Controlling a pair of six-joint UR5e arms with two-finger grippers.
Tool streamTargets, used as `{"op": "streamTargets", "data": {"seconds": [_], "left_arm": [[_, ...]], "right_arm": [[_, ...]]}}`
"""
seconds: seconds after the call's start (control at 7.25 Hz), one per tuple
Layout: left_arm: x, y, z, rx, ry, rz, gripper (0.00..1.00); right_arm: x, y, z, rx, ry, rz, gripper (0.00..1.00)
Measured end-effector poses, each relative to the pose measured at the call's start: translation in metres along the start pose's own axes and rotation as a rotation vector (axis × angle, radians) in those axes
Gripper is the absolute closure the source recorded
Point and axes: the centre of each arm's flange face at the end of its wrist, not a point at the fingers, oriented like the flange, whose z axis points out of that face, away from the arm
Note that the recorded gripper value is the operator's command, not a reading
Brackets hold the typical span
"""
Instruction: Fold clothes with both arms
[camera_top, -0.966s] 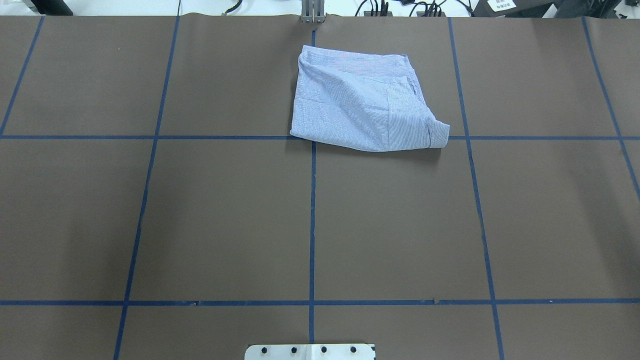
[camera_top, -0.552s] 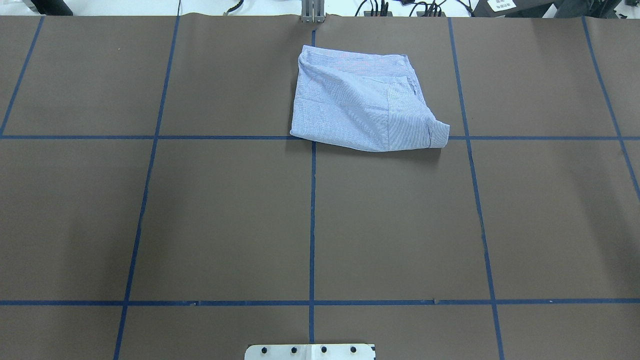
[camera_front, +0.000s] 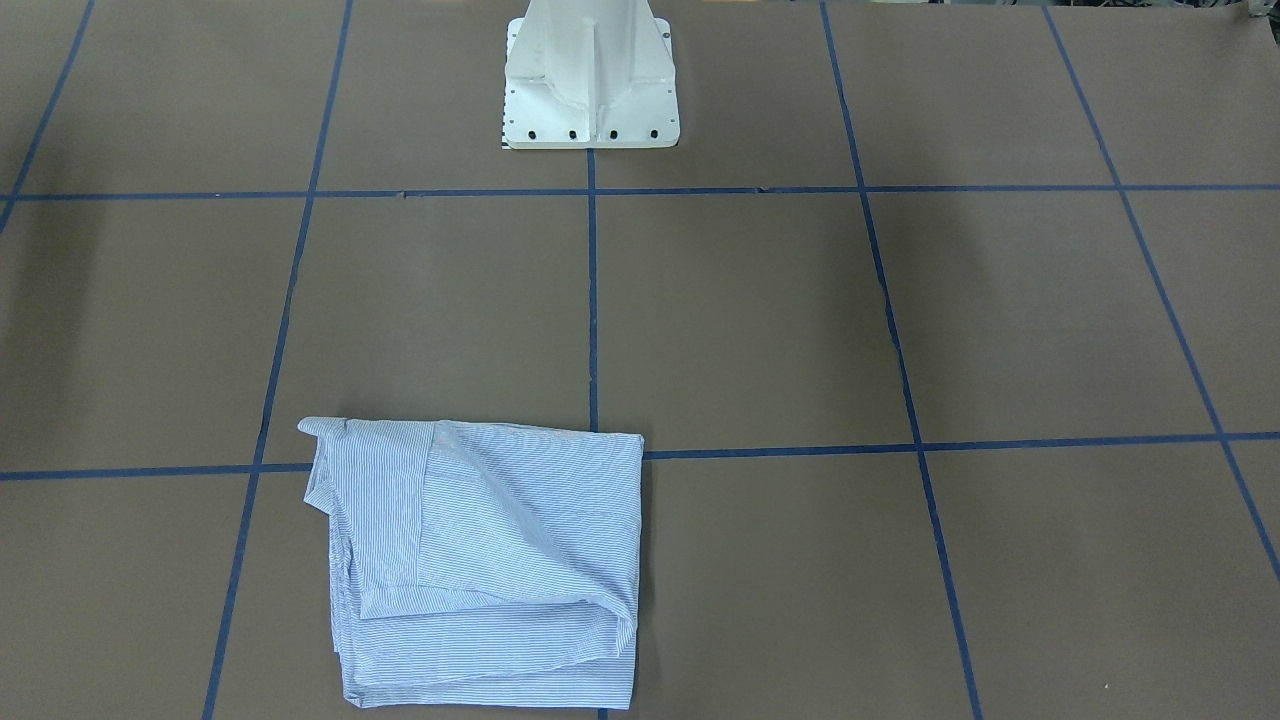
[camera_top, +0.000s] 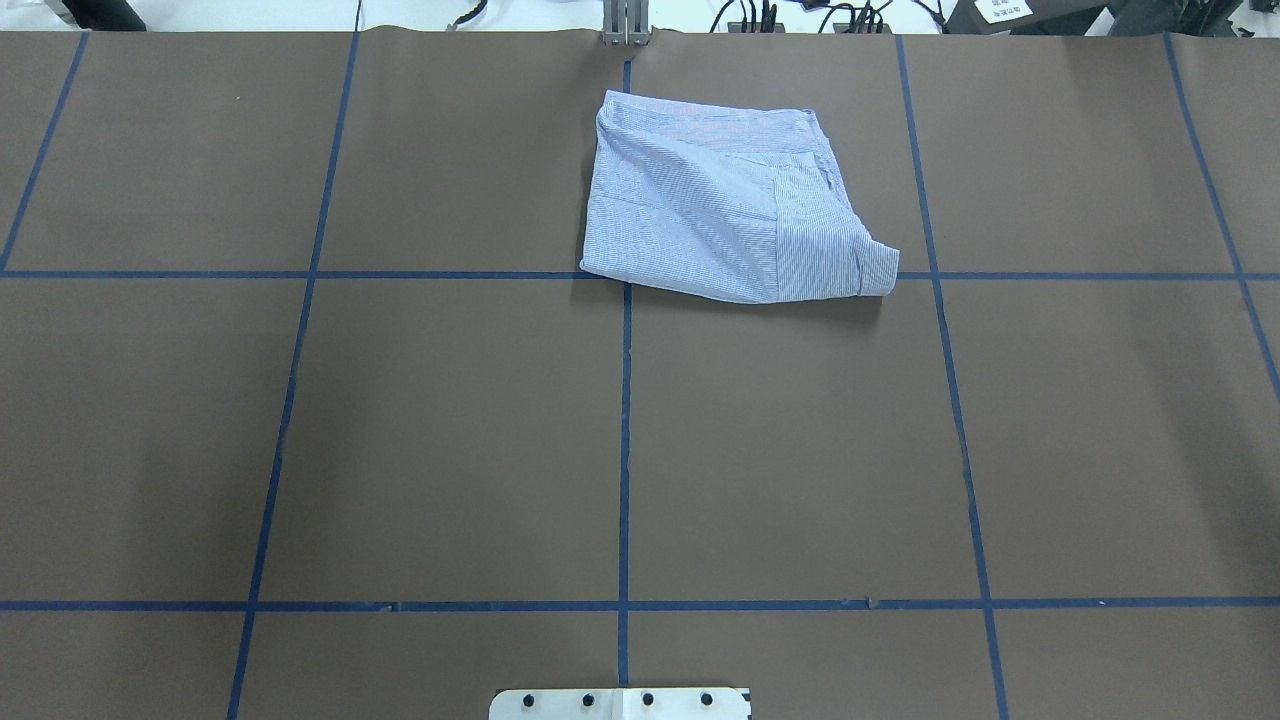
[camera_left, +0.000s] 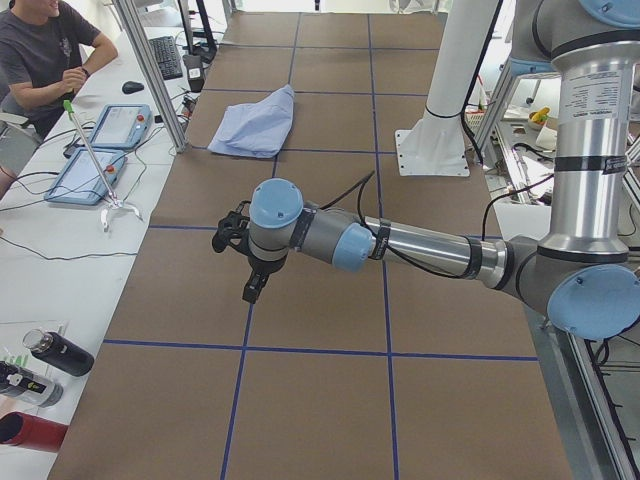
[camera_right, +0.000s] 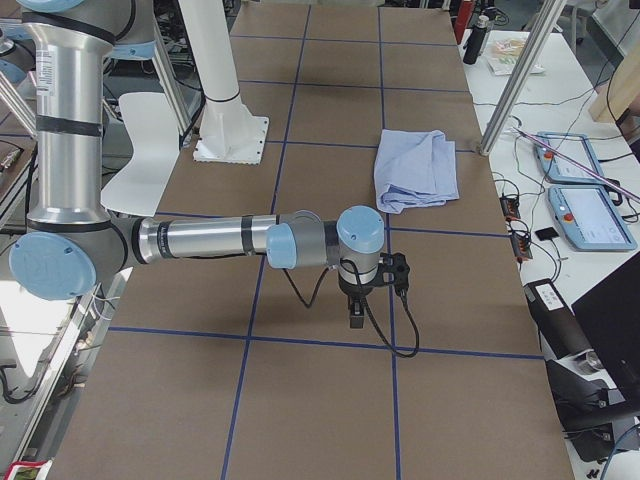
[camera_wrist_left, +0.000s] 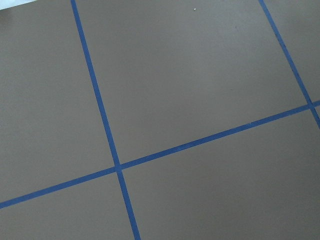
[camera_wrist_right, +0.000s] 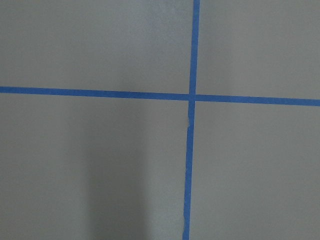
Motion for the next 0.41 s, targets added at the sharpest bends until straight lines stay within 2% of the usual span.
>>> {"op": "streamTargets", "data": {"seconds": [0.41], "left_arm": [[0.0036,-0.0016,-0.0022,0.004,0.007,0.005,0.01]], "right_arm": [[-0.0042,-0.0068,-0.0033,0.009,0.001,-0.009,0.0]]}}
